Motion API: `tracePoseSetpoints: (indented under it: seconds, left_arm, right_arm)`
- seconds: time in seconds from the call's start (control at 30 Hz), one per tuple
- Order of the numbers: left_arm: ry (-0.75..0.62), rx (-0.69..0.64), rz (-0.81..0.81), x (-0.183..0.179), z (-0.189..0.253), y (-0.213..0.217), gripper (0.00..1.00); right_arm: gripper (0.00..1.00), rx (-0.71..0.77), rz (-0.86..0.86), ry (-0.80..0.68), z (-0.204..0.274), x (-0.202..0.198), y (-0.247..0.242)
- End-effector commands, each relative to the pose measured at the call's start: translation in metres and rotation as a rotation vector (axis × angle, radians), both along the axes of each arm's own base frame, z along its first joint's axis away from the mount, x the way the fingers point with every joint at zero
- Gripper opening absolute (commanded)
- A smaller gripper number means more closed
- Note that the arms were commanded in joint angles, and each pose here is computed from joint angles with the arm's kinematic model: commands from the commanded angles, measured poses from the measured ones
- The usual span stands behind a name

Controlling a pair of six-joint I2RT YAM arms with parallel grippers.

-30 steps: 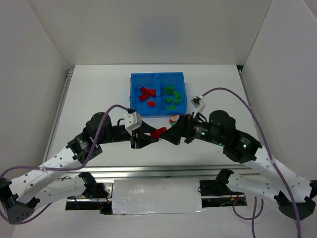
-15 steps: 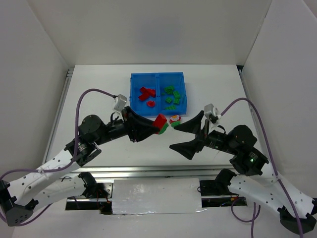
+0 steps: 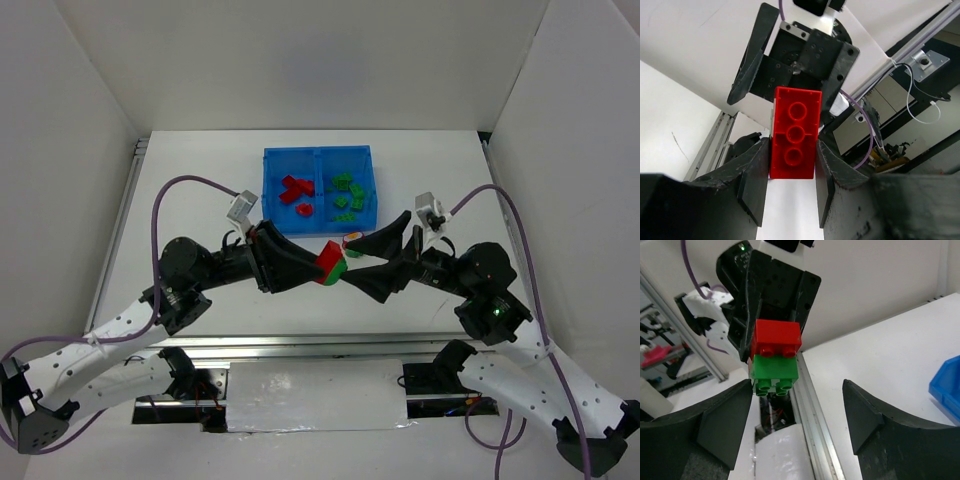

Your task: Sort the legos into containers by color

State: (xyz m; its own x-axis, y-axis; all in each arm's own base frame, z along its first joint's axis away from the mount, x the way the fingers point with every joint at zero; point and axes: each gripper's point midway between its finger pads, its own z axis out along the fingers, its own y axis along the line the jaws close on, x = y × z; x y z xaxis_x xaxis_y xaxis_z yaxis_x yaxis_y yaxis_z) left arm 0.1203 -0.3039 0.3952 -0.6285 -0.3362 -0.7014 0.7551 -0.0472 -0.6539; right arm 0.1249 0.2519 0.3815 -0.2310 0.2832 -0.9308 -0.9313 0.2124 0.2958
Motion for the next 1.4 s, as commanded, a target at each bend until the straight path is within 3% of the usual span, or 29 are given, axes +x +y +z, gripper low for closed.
tracePoseSetpoints:
  seconds: [0.0,0.3,0.63,0.8,0.83,0.87,0.97,1.03,1.07,1.1,1.13,1.37]
  left_arm:
    - [-0.13,-0.085,-0.041,-0.018,0.028,0.01,0.0]
    - [-0.155,-0.074,-0.03,-0.018,0.028,0.011,0.0]
    - [-0.199,-0.082,-0.023,-0.02,0.035,0.013,0.0]
    - [-0.196,-0.076,-0.019,-0.018,0.033,0.012,0.0]
    - [-0.198,-0.077,-0.015,-0.018,0.034,0.012,0.0]
    - [-0.2,-0.075,-0.011,-0.017,0.033,0.012,0.0]
    - [-0.199,-0.068,0.004,-0.015,0.033,0.013,0.0]
    - [-0.189,-0.048,0.041,-0.009,0.031,0.014,0.33]
    - [-0.19,-0.034,0.057,-0.007,0.03,0.015,0.66]
    - [-0.191,-0.023,0.07,-0.004,0.027,0.015,0.87]
    - [-0.202,-0.025,0.079,-0.005,0.03,0.017,0.99]
    - [-0.319,0.113,0.12,0.001,0.028,0.018,0.98]
  right_arm:
    - [0.79,0.097,0.037,-0.022,0.034,-0.006,-0.007]
    - [0.7,0.164,0.257,0.013,0.042,-0.032,0.001]
    - [0.6,0.174,0.287,0.071,0.033,-0.026,0.009]
    - [0.39,0.176,0.317,0.07,0.035,-0.03,0.011]
    - [0.3,0.175,0.323,0.068,0.035,-0.03,0.011]
    - [0.06,0.179,0.328,0.067,0.036,-0.032,0.011]
    - [0.04,0.181,0.326,0.06,0.035,-0.034,0.01]
    - [0.01,0.173,0.32,0.056,0.033,-0.034,0.01]
    - [0.0,0.161,0.307,0.077,0.029,-0.032,0.01]
    - [0.0,0.162,0.304,0.06,0.031,-0.032,0.009]
    - [0.0,0.142,0.278,0.069,0.028,-0.027,0.01]
    - [0.0,0.021,0.21,0.123,0.017,-0.014,0.013]
